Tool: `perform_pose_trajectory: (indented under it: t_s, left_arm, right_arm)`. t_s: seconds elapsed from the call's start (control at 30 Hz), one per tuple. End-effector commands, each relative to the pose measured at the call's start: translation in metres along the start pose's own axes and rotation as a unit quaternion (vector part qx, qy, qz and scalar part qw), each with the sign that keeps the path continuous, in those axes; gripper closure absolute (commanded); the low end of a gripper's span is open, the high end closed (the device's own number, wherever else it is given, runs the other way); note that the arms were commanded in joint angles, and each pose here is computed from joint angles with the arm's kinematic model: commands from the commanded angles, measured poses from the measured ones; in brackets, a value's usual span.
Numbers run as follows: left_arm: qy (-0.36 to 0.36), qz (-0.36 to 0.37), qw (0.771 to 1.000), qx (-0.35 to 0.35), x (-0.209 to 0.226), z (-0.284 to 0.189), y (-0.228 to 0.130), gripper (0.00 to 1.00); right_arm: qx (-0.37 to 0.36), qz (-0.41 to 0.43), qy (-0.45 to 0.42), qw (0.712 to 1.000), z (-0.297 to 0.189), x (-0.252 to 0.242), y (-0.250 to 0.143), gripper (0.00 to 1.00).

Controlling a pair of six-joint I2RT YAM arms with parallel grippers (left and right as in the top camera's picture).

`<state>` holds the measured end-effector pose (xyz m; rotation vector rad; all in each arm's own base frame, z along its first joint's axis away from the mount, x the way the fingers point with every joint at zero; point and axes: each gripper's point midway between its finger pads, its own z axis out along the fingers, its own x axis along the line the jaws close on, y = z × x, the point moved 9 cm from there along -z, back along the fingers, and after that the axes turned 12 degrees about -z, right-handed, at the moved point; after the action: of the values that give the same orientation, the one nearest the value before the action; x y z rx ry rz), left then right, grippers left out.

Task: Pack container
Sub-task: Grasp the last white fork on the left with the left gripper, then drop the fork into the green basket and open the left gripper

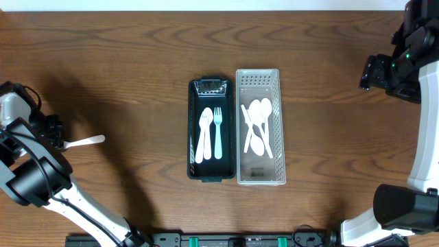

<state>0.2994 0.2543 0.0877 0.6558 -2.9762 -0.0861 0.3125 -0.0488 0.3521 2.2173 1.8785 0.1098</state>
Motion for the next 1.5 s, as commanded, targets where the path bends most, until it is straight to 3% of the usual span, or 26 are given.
perform_pose_trajectory:
  t_s: [0.0, 0.17, 0.3, 0.4, 0.53, 0.67, 0.83, 1.07, 1.27, 1.47]
  left_arm:
    - [0.018, 0.008, 1.000, -0.007, 0.002, 0.010, 0.002, 0.70]
    - [0.013, 0.025, 1.000, 0.002, 0.001, 0.010, 0.001, 0.73]
    - [-0.030, 0.061, 0.996, 0.064, -0.008, 0.005, -0.009, 0.73]
    - [-0.062, 0.073, 0.992, 0.087, -0.010, -0.013, -0.014, 0.81]
    - [-0.121, 0.117, 0.983, 0.071, -0.012, -0.057, -0.022, 0.85]
    - [-0.204, 0.206, 0.956, 0.035, -0.005, -0.123, -0.044, 0.92]
    - [-0.305, 0.353, 0.884, -0.013, 0.029, -0.207, -0.100, 0.93]
    - [-0.395, 0.533, 0.748, -0.024, 0.094, -0.271, -0.202, 0.93]
    - [-0.375, 0.713, 0.593, -0.023, 0.143, -0.266, -0.290, 0.93]
    - [-0.280, 0.817, 0.499, -0.074, 0.164, -0.223, -0.344, 0.93]
  right_arm:
    - [-0.007, 0.013, 0.001, 1.000, -0.005, -0.003, -0.002, 0.20]
    - [-0.007, 0.012, 0.001, 1.000, -0.005, -0.003, -0.002, 0.20]
    - [-0.014, 0.013, 0.001, 1.000, -0.005, -0.003, 0.000, 0.20]
    - [-0.026, 0.014, 0.002, 1.000, -0.005, -0.003, 0.004, 0.20]
    - [-0.040, 0.013, 0.002, 0.999, -0.005, -0.003, 0.008, 0.20]
    - [-0.058, 0.008, 0.002, 0.998, -0.006, -0.003, 0.014, 0.19]
    - [-0.074, 0.009, 0.002, 0.997, -0.006, -0.003, 0.019, 0.19]
    - [-0.089, 0.013, -0.004, 0.996, -0.007, -0.004, 0.023, 0.19]
    - [-0.101, 0.025, -0.011, 0.994, -0.005, -0.013, 0.029, 0.17]
    - [-0.086, 0.024, -0.015, 0.996, 0.005, -0.020, 0.032, 0.17]
